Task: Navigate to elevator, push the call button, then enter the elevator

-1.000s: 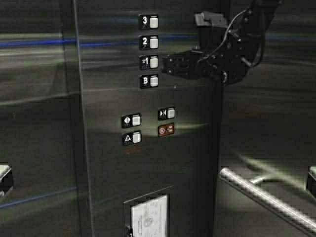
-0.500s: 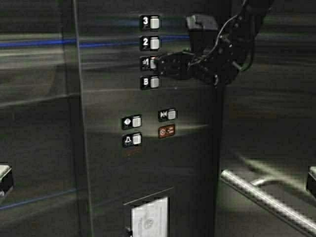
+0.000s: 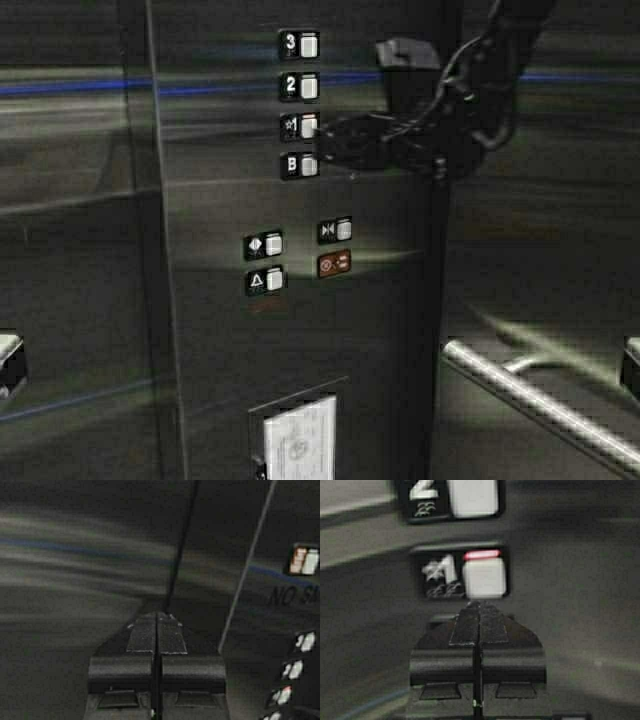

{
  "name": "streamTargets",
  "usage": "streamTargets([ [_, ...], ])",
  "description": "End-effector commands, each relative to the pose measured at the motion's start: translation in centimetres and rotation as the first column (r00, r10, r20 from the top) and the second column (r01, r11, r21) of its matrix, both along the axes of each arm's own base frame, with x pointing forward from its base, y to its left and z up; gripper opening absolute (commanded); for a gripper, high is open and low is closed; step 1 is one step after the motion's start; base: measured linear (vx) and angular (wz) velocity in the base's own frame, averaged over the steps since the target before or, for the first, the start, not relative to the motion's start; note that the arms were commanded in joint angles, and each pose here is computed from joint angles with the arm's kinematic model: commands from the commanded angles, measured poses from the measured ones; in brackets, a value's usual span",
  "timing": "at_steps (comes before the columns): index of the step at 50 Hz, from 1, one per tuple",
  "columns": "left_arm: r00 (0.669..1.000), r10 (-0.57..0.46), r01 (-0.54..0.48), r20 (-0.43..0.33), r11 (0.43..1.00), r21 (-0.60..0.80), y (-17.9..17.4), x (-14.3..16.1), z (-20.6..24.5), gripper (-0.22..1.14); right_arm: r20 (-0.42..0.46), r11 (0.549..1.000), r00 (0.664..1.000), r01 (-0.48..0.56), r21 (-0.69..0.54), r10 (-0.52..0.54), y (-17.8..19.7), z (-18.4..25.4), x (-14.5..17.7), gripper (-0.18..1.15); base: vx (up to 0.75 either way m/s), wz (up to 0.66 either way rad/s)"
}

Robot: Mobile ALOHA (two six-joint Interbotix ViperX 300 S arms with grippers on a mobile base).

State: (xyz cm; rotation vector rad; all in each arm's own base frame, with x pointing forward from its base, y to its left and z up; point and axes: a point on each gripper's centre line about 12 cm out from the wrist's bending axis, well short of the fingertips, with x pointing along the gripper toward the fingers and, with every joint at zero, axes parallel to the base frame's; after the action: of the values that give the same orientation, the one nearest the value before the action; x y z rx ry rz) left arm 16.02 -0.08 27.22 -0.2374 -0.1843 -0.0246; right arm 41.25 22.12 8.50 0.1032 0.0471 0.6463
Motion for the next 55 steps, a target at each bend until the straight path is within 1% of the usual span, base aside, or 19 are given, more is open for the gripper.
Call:
streamTargets([
  [1,1.0,0.0,0.0,0.015,1.0,-0.002,0.0,0.1,0.6,0.02,0.051,0.999,0.999,0.008,0.032,-0.01,-1.1,3.3,-1.6,0.06,0.0,0.0],
  [14,1.0,0.0,0.0,0.015,1.0,-0.003,0.0,0.0,0.5,0.02,0.072,0.999,0.997,0.015,0.043,-0.018,-1.7,4.6,-1.9,0.06,-0.02,-0.01],
  [24,1.0,0.0,0.0,0.014,1.0,0.003,0.0,0.0,0.5,0.02,0.055,0.999,0.998,0.021,0.034,-0.022,-2.8,5.5,-4.1,0.06,-0.04,-0.02],
  [33,1.0,-0.002,0.002,0.014,1.0,-0.006,0.0,0.1,0.5,0.02,-0.027,0.999,0.999,0.037,-0.012,-0.037,-3.8,7.3,-6.1,0.06,-0.07,-0.05],
  [42,1.0,-0.002,0.002,-0.011,1.0,-0.007,0.0,0.5,0.5,0.02,-0.064,0.998,0.996,0.067,-0.022,-0.068,-4.5,11.1,-6.9,0.06,-0.11,-0.08],
  [49,0.999,-0.003,0.002,-0.049,1.0,-0.009,0.0,1.0,0.4,0.02,-0.123,0.993,0.985,0.116,-0.022,-0.118,-5.0,13.6,-6.7,0.06,-0.15,0.02],
  [52,0.997,-0.003,0.003,-0.074,1.0,-0.007,0.0,1.2,0.5,0.02,-0.167,0.99,0.976,0.132,-0.045,-0.137,-5.3,14.0,-6.7,0.06,-0.16,0.11],
  [55,0.994,-0.004,0.004,-0.113,1.0,-0.004,-0.1,1.6,0.9,0.02,-0.208,0.987,0.966,0.14,-0.079,-0.154,-5.4,14.4,-6.8,0.06,-0.14,0.14],
])
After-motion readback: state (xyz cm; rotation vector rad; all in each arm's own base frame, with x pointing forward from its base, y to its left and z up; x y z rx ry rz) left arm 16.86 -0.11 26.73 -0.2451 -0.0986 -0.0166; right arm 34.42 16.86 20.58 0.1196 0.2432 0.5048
